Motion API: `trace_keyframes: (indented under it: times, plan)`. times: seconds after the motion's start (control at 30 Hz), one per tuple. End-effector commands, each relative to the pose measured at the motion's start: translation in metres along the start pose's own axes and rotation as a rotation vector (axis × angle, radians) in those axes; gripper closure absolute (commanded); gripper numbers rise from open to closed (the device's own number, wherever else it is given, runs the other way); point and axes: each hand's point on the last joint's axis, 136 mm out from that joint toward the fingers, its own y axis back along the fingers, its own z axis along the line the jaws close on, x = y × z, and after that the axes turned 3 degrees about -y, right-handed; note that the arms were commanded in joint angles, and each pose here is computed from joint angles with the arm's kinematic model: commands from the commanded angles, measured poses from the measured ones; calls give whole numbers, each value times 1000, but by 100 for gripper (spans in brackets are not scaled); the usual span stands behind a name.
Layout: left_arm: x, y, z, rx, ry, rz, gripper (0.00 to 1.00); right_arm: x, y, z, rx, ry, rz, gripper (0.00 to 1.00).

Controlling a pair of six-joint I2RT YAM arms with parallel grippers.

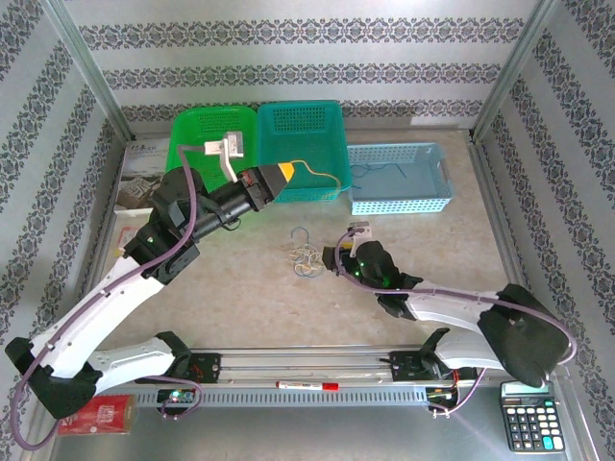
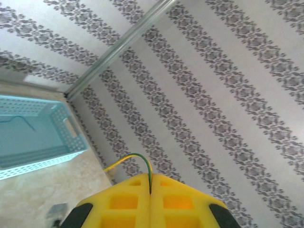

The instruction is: Untangle the cables

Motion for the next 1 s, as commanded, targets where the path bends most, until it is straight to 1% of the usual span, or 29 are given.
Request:
trace_keyframes:
  times: [0.0,0.1,0.2,0.4,0.47,0.6,0.73,0.83,0.97]
  plan:
    - [1,7,26,-117,-71,-8,100,-15,14,3,-14,-32,-52,43]
    - [-3,14,53,-223,-118,-13,100,-22,25,5,-24,-47,-62,38]
    - [-15,21,83,-337,-170,-23,100,-25,35,6,-40,-66,-56,36]
    - [-52,34,158,-511,-146,-55,100,-31,54,4,-55,-113,-49,33]
    - [-65,37,184,-569,-142,-61,100,-24,60,-6,-42,-134,-37,32]
    - [-90,43,230,-662,-133,-73,100,-25,71,-14,-34,-173,-41,30]
    - [-112,48,277,-741,-105,-84,100,-26,81,-25,-4,-204,-42,29]
    - [-122,48,305,-768,-87,-85,100,-33,88,-32,9,-231,-58,29]
    - [-129,45,342,-809,-66,-68,97,-42,93,-37,14,-262,-69,29]
